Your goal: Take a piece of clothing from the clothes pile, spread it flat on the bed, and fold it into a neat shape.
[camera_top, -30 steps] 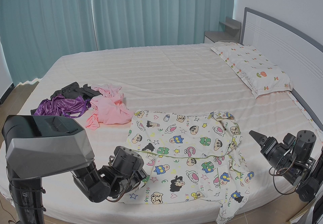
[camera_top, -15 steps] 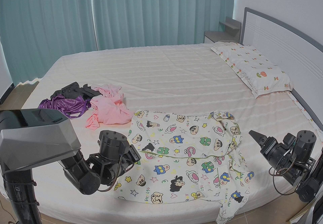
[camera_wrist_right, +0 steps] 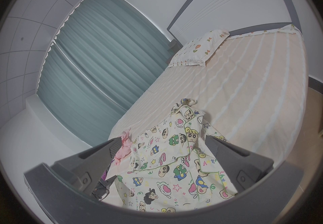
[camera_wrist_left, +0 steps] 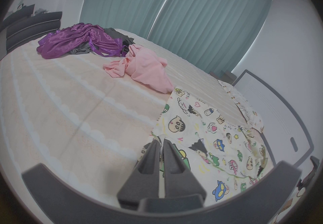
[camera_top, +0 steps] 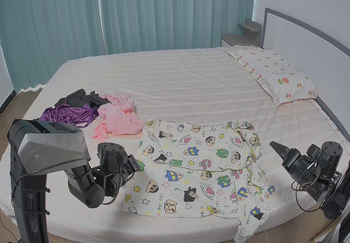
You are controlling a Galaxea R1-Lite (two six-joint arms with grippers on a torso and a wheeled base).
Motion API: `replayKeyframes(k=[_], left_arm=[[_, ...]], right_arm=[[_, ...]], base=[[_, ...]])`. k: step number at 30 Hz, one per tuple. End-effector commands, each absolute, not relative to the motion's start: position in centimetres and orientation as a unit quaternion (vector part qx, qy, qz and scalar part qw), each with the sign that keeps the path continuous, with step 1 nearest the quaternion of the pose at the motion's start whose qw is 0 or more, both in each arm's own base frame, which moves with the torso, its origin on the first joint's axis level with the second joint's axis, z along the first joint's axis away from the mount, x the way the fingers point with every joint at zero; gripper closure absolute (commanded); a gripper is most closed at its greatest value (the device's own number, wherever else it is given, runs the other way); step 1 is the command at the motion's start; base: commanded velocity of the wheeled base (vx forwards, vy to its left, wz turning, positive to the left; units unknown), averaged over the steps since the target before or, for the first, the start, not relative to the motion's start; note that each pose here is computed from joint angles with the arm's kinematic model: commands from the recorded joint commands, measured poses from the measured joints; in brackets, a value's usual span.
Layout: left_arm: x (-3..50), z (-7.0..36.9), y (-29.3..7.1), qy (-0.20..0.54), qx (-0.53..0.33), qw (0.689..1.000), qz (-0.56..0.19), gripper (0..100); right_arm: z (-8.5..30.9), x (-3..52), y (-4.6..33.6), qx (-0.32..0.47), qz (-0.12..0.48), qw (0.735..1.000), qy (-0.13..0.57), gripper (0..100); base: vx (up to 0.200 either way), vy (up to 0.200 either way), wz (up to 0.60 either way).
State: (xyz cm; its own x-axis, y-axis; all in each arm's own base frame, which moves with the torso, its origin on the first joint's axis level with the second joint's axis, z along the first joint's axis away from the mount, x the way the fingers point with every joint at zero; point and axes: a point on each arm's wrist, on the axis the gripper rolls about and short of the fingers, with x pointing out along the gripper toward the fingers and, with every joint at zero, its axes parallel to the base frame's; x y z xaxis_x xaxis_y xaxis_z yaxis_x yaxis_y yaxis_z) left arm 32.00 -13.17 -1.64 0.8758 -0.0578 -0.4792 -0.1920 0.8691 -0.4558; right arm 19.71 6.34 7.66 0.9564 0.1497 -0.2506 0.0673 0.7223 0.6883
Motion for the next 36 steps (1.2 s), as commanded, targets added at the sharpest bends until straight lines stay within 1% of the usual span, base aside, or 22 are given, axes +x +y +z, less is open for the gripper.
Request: replayKeyframes(k=[1, 5, 6, 12, 17, 18, 19, 20, 22, 23, 24, 27, 28, 29, 31, 33, 36], left_arm=[[32.2, -3.6, -12.9, 0.263, -0.242, 0.933, 0.046, 100], [32.5, -4.3, -12.7, 0.268, -0.24, 0.932, 0.053, 100], [32.8, -4.4, -12.5, 0.266, -0.241, 0.932, 0.056, 0], [33.5, -4.1, -10.8, 0.255, -0.251, 0.93, 0.078, 0], [33.5, -3.0, -8.8, 0.244, -0.268, 0.927, 0.099, 0], [33.0, -2.6, -8.1, 0.246, -0.282, 0.921, 0.104, 0], [32.6, -2.2, -7.9, 0.248, -0.296, 0.917, 0.102, 0], [32.5, -2.1, -7.9, 0.248, -0.299, 0.916, 0.101, 0], [30.6, -0.3, -7.6, 0.258, -0.348, 0.898, 0.081, 0], [30.6, -0.3, -7.6, 0.258, -0.348, 0.898, 0.081, 0], [29.3, 1.0, -7.5, 0.266, -0.374, 0.887, 0.059, 0], [27.3, 2.7, -7.3, 0.275, -0.411, 0.868, 0.032, 0], [27.1, 2.8, -7.3, 0.276, -0.415, 0.866, 0.03, 0], [26.4, 3.3, -7.4, 0.28, -0.433, 0.857, 0.022, 0], [25.8, 3.6, -7.7, 0.282, -0.446, 0.849, 0.019, 0], [25.5, 3.6, -7.9, 0.287, -0.455, 0.843, 0.019, 0], [25.3, 3.3, -8.1, 0.295, -0.474, 0.83, 0.027, 0]], right_arm=[[7.5, 19.3, 6.5, 0.37, 0.025, 0.917, 0.148, 0], [7.5, 19.3, 6.6, 0.369, 0.025, 0.917, 0.149, 0], [7.5, 19.3, 6.6, 0.369, 0.024, 0.917, 0.148, 0], [7.4, 19.4, 6.3, 0.369, 0.011, 0.918, 0.145, 0], [6.8, 20.1, 4.9, 0.353, -0.021, 0.924, 0.146, 0], [6.4, 21.3, 3.9, 0.322, -0.04, 0.935, 0.144, 0], [5.8, 21.9, 3.1, 0.3, -0.054, 0.94, 0.152, 0], [5.7, 22.0, 3.0, 0.297, -0.056, 0.941, 0.154, 0], [3.6, 23.2, 1.0, 0.251, -0.075, 0.945, 0.195, 0], [3.6, 23.2, 1.0, 0.251, -0.075, 0.945, 0.195, 0], [2.2, 23.8, -0.2, 0.221, -0.087, 0.946, 0.219, 0], [-0.1, 24.4, -1.6, 0.169, -0.097, 0.946, 0.259, 0], [-0.3, 24.5, -1.7, 0.165, -0.097, 0.946, 0.263, 0], [-1.8, 24.7, -2.0, 0.149, -0.092, 0.941, 0.289, 0], [-3.5, 25.4, -2.1, 0.123, -0.087, 0.939, 0.31, 0], [-4.6, 26.3, -2.2, 0.096, -0.08, 0.941, 0.314, 0], [-5.0, 27.9, -1.9, 0.07, -0.065, 0.948, 0.304, 0]], base=[[0.0, 0.0, 0.0], [0.0, 0.0, 0.0], [0.0, 0.0, 0.0], [0.0, 0.0, 0.0], [0.0, 0.0, 0.0], [0.0, 0.0, 0.0], [0.0, 0.0, 0.0], [0.0, 0.0, 0.0], [0.0, 0.0, 0.0], [0.0, 0.0, 0.0], [0.0, 0.0, 0.0], [0.0, 0.0, 0.0], [0.0, 0.0, 0.0], [0.0, 0.0, 0.0], [0.0, 0.0, 0.0], [0.0, 0.0, 0.0], [0.0, 0.0, 0.0]])
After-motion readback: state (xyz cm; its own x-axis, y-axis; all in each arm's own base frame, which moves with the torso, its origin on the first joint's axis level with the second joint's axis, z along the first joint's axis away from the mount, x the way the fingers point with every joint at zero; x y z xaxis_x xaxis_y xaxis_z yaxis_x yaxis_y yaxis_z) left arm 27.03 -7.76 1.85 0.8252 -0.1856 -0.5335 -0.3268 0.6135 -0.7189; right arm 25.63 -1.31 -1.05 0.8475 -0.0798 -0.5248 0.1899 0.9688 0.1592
